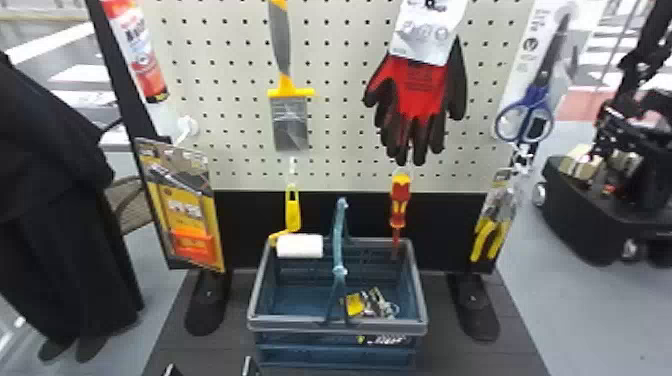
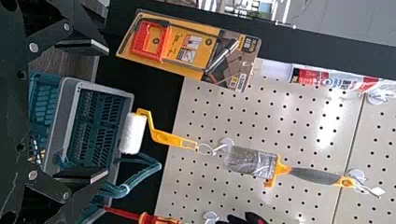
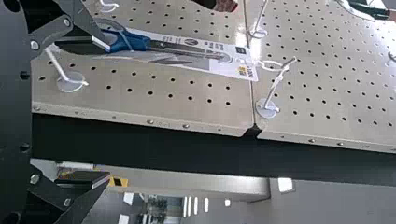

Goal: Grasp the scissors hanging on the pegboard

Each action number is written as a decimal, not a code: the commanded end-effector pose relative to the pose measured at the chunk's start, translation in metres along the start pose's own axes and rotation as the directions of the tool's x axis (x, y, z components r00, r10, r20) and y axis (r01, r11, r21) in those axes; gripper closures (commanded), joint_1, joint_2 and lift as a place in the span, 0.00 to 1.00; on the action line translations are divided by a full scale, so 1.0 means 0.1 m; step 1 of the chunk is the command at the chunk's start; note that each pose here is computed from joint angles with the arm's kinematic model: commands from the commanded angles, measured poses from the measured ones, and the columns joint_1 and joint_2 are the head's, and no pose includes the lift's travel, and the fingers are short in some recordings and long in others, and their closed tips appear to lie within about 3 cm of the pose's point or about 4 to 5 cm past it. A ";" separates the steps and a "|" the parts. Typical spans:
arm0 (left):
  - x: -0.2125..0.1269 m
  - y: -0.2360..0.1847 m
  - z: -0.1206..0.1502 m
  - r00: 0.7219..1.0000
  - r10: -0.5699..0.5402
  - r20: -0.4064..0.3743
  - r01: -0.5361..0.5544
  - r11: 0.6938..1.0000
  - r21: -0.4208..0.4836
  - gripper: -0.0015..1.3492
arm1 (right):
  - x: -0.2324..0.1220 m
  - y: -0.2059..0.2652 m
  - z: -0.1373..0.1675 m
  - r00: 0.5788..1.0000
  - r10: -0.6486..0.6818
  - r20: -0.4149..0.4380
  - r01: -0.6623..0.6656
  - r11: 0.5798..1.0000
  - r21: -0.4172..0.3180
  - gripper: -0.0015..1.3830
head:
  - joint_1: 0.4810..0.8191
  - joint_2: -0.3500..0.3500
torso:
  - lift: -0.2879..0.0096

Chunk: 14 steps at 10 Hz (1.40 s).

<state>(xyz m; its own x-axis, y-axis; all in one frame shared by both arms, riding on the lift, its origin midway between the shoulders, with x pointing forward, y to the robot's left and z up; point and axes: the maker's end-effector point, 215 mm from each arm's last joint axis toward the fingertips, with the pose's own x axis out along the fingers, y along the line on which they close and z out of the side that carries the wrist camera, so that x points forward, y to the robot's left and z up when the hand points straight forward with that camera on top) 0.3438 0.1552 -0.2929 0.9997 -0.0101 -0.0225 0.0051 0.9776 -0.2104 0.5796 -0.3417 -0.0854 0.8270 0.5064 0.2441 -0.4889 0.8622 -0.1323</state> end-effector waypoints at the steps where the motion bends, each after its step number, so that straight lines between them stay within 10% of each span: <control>1: 0.00 0.00 -0.01 1.000 -0.001 -0.001 0.001 1.000 -0.002 0.27 | 0.21 0.13 0.09 0.998 0.066 0.009 -0.066 0.996 0.052 0.23 | 0.20 0.50 | 0.63; 9: -0.01 0.00 -0.03 1.000 -0.006 -0.009 0.006 1.000 0.000 0.27 | 0.81 0.65 0.49 0.961 0.274 0.034 -0.276 0.951 0.141 0.23 | 0.20 0.50 | 0.63; 12: -0.01 0.00 -0.02 1.000 -0.007 -0.006 0.006 1.000 -0.001 0.27 | 0.86 0.63 0.53 0.958 0.284 0.038 -0.286 0.944 0.164 0.54 | 0.20 0.50 | 0.63; 14: -0.01 0.00 -0.03 1.000 -0.006 -0.009 0.006 1.000 0.000 0.27 | 0.85 0.64 0.52 0.957 0.287 0.042 -0.290 0.940 0.182 0.94 | 0.20 0.50 | 0.63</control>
<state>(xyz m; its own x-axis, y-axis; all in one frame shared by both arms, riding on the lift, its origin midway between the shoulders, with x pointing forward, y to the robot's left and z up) 0.3428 0.1549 -0.2952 0.9994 -0.0169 -0.0286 0.0105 0.9772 -0.2119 0.6042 -0.2437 -0.0233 0.6406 0.7314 0.2340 -0.7482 0.6630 -0.0239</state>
